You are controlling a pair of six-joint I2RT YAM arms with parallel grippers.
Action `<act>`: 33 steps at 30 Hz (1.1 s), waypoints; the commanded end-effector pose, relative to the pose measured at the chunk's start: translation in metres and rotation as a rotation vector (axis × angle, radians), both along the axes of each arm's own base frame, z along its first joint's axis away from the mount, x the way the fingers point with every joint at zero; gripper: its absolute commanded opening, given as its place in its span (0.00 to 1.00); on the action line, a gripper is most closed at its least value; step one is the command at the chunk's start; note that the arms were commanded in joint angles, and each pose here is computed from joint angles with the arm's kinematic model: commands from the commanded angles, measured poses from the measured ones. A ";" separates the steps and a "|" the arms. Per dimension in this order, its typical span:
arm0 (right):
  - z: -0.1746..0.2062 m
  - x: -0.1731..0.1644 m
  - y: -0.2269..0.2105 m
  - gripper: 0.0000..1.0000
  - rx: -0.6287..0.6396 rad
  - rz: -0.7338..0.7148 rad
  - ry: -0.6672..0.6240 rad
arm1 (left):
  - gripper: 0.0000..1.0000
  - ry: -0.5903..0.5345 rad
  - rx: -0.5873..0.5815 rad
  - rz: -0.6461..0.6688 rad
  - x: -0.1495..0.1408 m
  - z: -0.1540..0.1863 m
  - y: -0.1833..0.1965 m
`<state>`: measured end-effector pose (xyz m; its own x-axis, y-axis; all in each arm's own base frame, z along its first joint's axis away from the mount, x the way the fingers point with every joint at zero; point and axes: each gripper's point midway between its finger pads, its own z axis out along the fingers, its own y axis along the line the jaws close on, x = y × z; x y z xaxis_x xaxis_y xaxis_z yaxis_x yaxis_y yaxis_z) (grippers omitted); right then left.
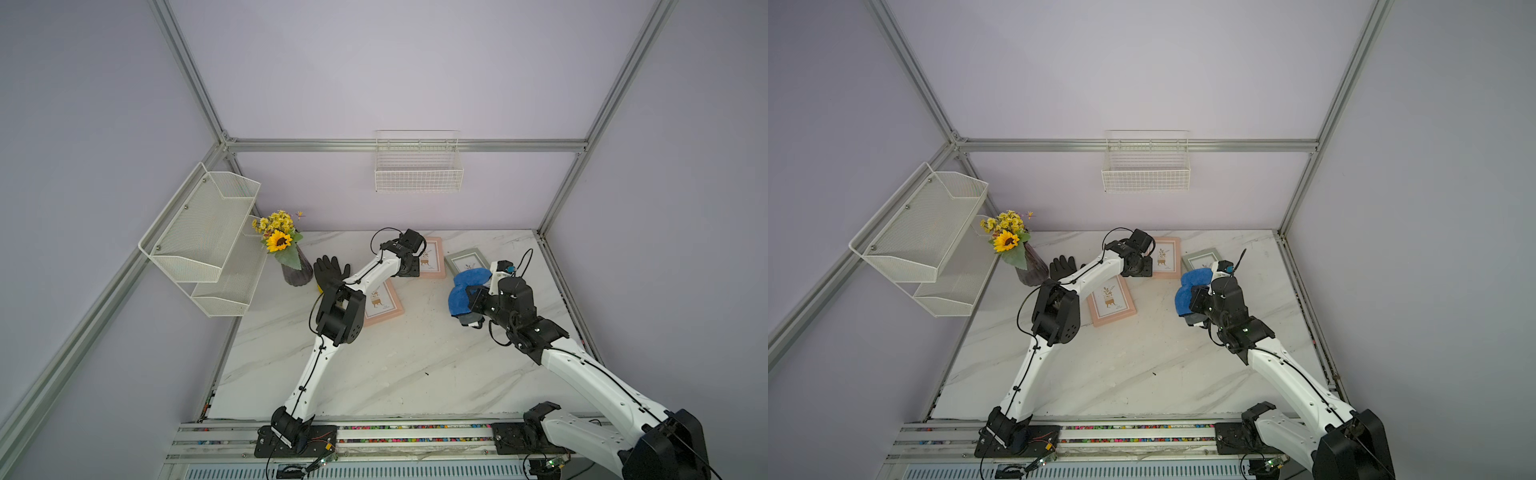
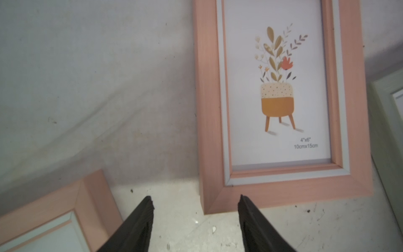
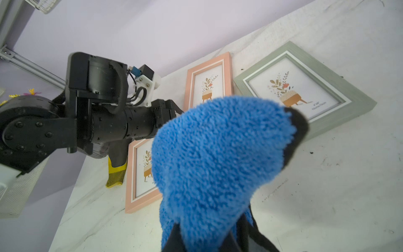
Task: Wipe the picture frame with a cloth
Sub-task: Move the picture frame to the center of the board.
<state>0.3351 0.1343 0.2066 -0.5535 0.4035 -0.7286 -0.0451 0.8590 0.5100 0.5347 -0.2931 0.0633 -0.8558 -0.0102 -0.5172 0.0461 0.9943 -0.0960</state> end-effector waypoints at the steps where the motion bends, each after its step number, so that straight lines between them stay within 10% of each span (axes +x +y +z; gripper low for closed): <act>1: -0.004 -0.003 0.001 0.07 0.009 0.013 0.000 | 0.63 -0.071 -0.004 0.002 0.019 0.017 0.001; 22: -0.004 0.000 0.001 0.08 -0.004 0.008 0.004 | 0.52 -0.069 -0.024 -0.048 0.027 -0.020 -0.014; 33: -0.003 0.008 -0.006 0.09 -0.034 -0.037 0.013 | 0.21 0.001 0.006 -0.087 -0.025 -0.021 -0.025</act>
<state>0.3351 0.1351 0.1899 -0.5853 0.3897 -0.7110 -0.0278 0.8668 0.4979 0.5425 -0.3117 0.0426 -0.8203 0.0210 -0.5715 0.1054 0.9877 -0.1151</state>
